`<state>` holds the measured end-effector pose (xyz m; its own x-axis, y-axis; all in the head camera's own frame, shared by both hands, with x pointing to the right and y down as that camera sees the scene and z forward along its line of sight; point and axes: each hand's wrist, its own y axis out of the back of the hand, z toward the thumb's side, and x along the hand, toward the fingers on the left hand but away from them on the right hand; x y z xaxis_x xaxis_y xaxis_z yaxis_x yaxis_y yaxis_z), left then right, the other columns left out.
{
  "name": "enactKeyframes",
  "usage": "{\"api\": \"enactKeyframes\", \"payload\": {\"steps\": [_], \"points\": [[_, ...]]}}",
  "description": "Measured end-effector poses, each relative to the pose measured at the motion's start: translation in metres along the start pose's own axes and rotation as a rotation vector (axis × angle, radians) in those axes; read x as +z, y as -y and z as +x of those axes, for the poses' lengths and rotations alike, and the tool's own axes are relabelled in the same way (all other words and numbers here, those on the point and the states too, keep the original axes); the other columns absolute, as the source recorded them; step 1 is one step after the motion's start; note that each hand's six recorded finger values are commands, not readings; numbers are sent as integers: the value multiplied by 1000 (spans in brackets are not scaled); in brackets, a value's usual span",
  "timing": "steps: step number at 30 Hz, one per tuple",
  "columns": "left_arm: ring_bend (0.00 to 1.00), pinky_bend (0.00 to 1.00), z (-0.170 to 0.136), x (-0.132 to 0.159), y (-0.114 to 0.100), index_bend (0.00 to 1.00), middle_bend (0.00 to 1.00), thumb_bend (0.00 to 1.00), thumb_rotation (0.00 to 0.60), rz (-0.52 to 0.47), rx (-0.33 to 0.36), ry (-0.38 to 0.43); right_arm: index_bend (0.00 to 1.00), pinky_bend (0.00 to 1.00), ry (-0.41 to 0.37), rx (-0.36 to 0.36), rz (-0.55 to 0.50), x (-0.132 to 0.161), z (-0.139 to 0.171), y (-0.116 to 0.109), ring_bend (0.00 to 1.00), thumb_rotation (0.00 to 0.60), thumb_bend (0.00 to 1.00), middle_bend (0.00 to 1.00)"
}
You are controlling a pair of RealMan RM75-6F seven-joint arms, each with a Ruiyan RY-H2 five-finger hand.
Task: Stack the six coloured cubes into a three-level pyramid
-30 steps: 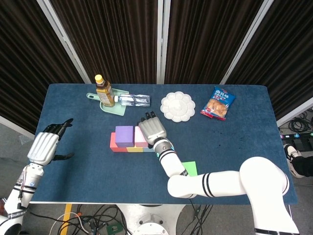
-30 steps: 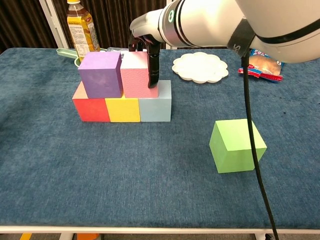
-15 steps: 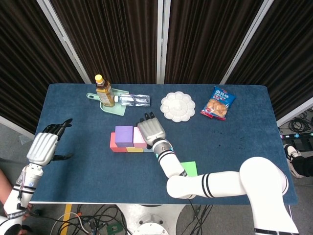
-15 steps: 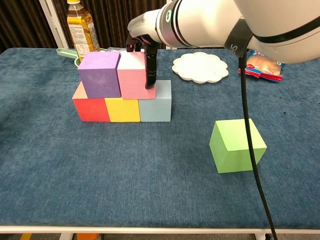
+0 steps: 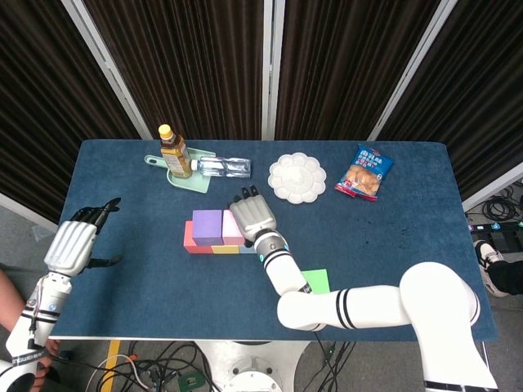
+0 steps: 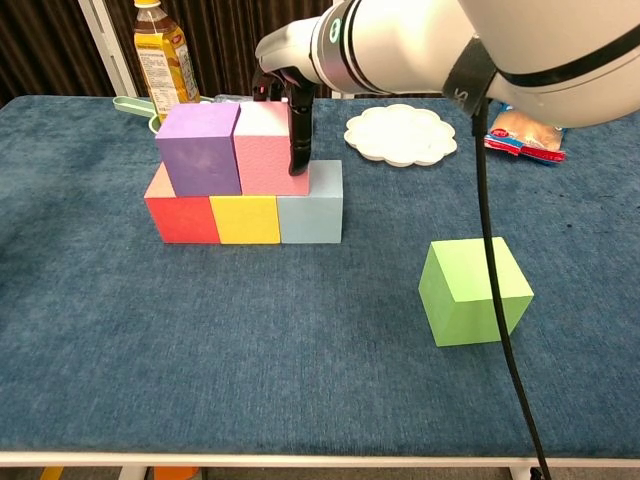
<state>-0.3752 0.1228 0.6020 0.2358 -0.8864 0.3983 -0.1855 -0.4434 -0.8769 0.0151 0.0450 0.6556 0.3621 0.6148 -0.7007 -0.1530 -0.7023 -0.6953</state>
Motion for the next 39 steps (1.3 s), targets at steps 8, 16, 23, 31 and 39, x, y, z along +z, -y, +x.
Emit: {"api": "enactKeyframes", "payload": {"steps": [8,16,23,31,39], "points": [[221,212,0,-1,1,73,194,41,600,-2,-2,-3,336,0,5,3,1,1,-1,2,0,600,89,183],[222,212,-1,-2,1,73,194,41,600,-4,1,-2,187,0,8,6,-6,0,0,2,0,600,46,176],[221,212,0,-1,1,73,194,41,600,-1,1,0,101,0,3,6,-17,-1,2,1,0,600,39,165],[221,212,0,-1,-1,73,192,41,600,6,2,2,17,0,-9,-4,-46,-8,12,-9,0,600,35,140],[221,212,0,-6,-8,77,192,41,600,9,30,-7,4,0,3,-57,-104,-58,42,-30,0,600,42,133]]}}
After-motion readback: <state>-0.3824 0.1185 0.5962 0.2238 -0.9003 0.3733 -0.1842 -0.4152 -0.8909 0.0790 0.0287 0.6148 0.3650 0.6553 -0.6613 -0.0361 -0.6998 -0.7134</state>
